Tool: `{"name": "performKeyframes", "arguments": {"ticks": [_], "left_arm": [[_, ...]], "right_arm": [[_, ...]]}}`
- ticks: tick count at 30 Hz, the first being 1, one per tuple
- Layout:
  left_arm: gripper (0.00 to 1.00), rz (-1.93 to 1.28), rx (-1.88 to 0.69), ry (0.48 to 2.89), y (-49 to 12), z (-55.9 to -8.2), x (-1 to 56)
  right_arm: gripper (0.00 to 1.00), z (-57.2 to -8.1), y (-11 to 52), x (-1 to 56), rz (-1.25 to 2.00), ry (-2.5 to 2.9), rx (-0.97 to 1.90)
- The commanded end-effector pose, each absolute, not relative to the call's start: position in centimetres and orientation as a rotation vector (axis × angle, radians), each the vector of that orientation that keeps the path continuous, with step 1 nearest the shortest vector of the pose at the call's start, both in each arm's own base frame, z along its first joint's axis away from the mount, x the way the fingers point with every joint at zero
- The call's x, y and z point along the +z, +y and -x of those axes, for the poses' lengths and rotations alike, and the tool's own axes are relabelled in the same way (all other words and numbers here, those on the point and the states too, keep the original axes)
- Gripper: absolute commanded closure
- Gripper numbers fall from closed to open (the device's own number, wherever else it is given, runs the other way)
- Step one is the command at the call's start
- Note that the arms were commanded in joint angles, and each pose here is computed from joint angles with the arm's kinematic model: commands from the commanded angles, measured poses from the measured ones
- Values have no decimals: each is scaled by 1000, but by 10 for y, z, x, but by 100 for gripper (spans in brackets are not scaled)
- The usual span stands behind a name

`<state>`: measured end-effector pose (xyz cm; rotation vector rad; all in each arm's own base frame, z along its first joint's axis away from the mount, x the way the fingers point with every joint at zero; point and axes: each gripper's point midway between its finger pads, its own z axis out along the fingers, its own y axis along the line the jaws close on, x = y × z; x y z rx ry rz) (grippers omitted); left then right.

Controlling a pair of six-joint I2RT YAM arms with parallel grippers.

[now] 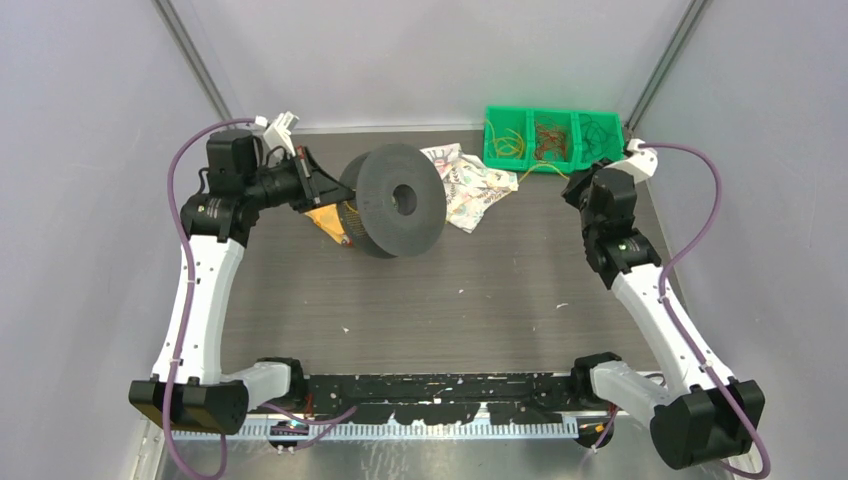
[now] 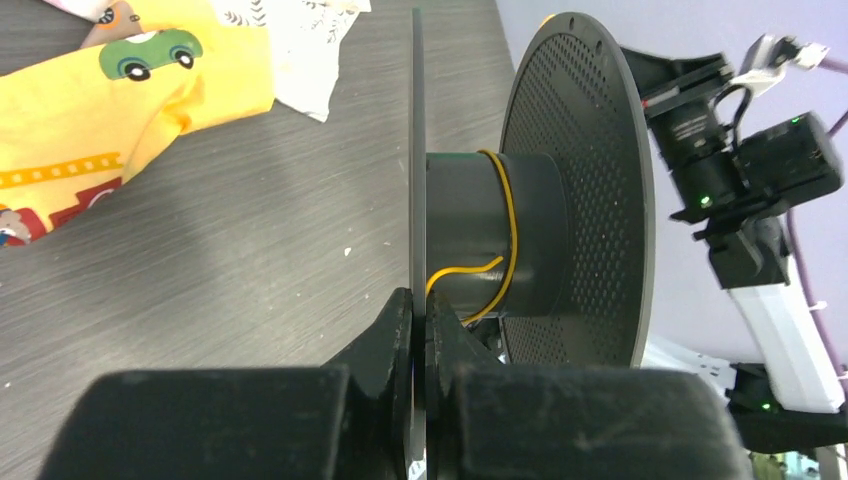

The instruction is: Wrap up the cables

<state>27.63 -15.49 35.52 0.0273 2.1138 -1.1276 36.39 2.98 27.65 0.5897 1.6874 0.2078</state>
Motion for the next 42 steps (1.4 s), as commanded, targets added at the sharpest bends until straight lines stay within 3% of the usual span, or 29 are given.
{"name": "performKeyframes", "arguments": {"ticks": [1,8,14,19,24,34,42], "left_arm": [[99,-162,-1095,2029,-154,-261,370],[100,-372,-1120,1931,-163,-240,370],[99,-592,-1127,1819,-172,-227,342],[99,-762,-1119,1860,-188,-202,322],[99,-948,-960,2059,-200,-186,280],[99,-1060,-607,2322,-200,-206,225],[99,-1041,-408,2349,-233,-237,219]], "right_arm": [[99,-367,17,313,-617,1601,237],[99,-384,24,306,-597,1631,252],[99,-427,16,299,-593,1683,243],[100,-474,15,301,-560,1768,232],[99,-500,20,326,-513,1795,224],[99,-488,34,407,-404,1694,312],[99,-442,114,454,-196,1687,620]]}}
